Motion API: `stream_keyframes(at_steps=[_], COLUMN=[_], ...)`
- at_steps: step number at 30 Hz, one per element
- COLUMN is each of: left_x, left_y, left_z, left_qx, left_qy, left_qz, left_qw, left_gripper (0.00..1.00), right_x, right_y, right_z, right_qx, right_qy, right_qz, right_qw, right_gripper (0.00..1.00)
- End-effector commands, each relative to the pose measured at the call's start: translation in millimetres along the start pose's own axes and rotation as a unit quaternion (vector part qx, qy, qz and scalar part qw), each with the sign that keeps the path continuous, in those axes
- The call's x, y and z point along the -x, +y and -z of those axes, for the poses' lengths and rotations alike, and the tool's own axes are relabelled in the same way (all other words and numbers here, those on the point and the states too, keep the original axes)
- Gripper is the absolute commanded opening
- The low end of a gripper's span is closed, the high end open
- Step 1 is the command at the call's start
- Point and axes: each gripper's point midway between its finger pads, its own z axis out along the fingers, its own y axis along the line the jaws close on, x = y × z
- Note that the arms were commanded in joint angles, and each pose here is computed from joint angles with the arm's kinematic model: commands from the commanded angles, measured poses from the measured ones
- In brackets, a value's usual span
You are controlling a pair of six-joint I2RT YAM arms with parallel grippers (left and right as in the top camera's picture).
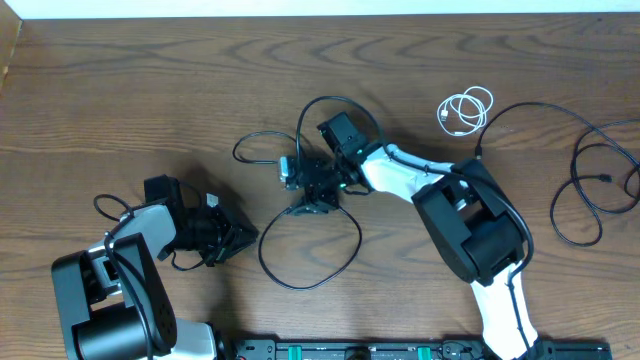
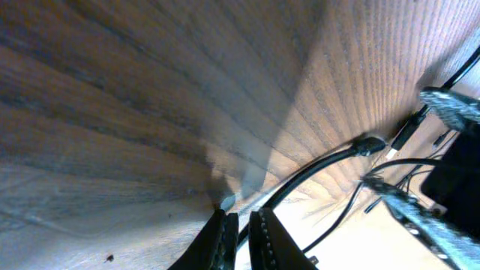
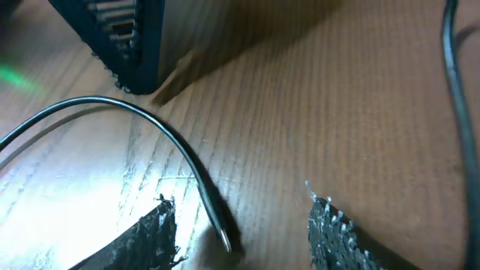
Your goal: Untangle cables
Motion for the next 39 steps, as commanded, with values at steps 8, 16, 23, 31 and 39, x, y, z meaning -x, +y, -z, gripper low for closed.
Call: stream_keyframes(at_steps=[8,16,23,31,39], left_x=[-1,-1,-1,0,0], left_y=[54,54,54,54,54], left_z=[-10,-10,-10,-10,-10], left_qx=[0.115,0.114,0.114,0.114,0.114], left_qy=[-0.011,-0.011,-0.011,-0.012,-0.014], left_qz=[0.02,0.019,0.019,0.021,0.022], left_qw=[0.993,0.993,0.993,0.993,0.993], left_gripper=[0.15,0.16,0.16,0.17,0.17], right_x=[-8,-10,-27,-34,-33], right_y=[4,17,18,17,15], right_z=[-8,-33,-47,-46,-44], right_qx=[0.003,0.006,-0.009,-0.014,-0.022], right_qy=[0.035,0.068,0.114,0.132,0.133], right_qz=[0.056,0.099,0.106,0.099,0.087], right_qw=[0.998,0.993,0.988,0.986,0.987], right_gripper=[0.54,0.54,0.3,0.01,0.01])
